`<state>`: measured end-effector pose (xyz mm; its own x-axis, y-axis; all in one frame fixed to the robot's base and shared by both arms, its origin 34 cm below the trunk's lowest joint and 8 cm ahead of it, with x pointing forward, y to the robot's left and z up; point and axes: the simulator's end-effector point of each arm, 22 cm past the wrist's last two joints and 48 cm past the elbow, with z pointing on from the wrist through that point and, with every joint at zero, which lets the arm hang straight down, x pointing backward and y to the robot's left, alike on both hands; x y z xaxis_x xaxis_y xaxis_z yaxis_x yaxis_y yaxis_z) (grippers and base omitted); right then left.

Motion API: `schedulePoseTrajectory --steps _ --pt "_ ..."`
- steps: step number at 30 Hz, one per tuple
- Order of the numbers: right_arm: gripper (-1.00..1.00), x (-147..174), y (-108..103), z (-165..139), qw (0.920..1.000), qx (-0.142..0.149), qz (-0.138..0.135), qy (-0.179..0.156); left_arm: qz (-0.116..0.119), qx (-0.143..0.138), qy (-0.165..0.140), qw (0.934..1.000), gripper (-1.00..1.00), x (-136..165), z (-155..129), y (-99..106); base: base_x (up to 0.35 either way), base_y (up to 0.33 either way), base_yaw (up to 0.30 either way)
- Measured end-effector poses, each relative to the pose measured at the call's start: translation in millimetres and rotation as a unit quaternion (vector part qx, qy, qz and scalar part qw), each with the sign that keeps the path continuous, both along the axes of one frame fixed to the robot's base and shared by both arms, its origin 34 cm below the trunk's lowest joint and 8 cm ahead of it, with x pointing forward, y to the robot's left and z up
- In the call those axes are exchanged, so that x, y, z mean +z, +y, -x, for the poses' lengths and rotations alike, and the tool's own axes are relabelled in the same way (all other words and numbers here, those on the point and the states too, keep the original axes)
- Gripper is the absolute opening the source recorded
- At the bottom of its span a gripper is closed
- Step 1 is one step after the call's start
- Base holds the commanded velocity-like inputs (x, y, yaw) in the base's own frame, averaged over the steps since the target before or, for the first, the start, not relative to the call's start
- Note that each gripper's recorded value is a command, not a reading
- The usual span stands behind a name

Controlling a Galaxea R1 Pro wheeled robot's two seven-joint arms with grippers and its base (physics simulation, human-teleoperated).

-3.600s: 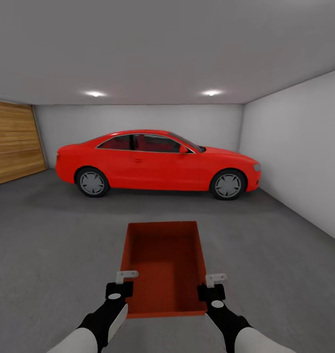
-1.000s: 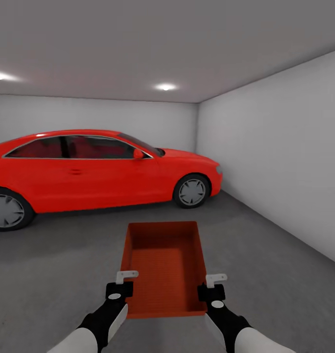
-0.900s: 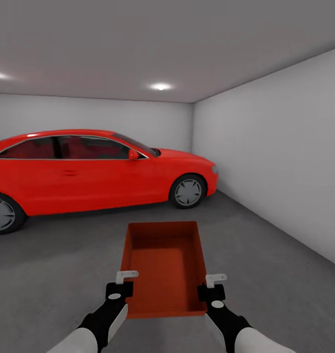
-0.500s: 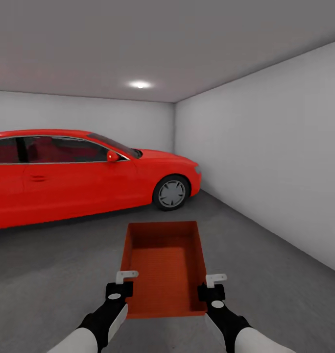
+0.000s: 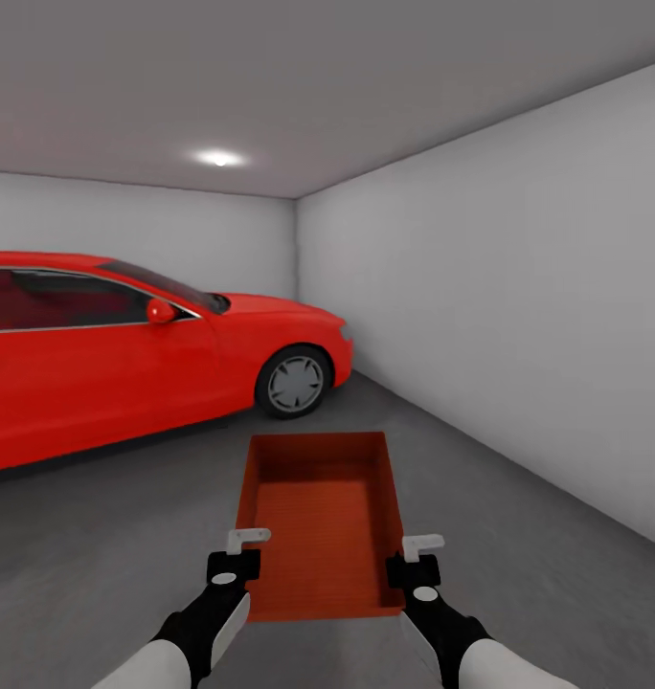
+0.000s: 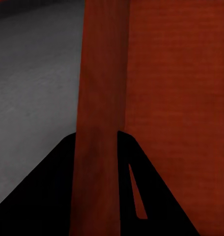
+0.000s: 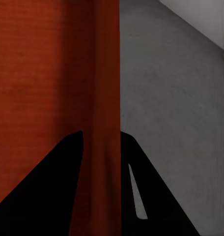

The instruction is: Move the two storage containers from the living room to the garage. In the garage, place one container on the floor and stack the other container on top of it (either order is fine).

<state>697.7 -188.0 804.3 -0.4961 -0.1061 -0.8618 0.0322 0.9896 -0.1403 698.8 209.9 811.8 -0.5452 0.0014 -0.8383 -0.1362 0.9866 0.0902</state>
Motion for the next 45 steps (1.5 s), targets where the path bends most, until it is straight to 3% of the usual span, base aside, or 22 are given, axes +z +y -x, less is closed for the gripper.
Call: schedulePoseTrajectory --steps 28,45 --pt "-1.00 0.0 0.0 0.0 1.0000 0.000 0.000 0.000 0.000 0.000 0.000 1.0000 -1.00 0.0 0.0 0.0 0.322 0.092 -0.282" --pt "-1.00 -0.1 0.1 0.0 1.0000 0.000 0.000 0.000 0.000 0.000 0.000 1.0000 -1.00 -0.1 0.0 0.1 0.305 0.205 -0.282"
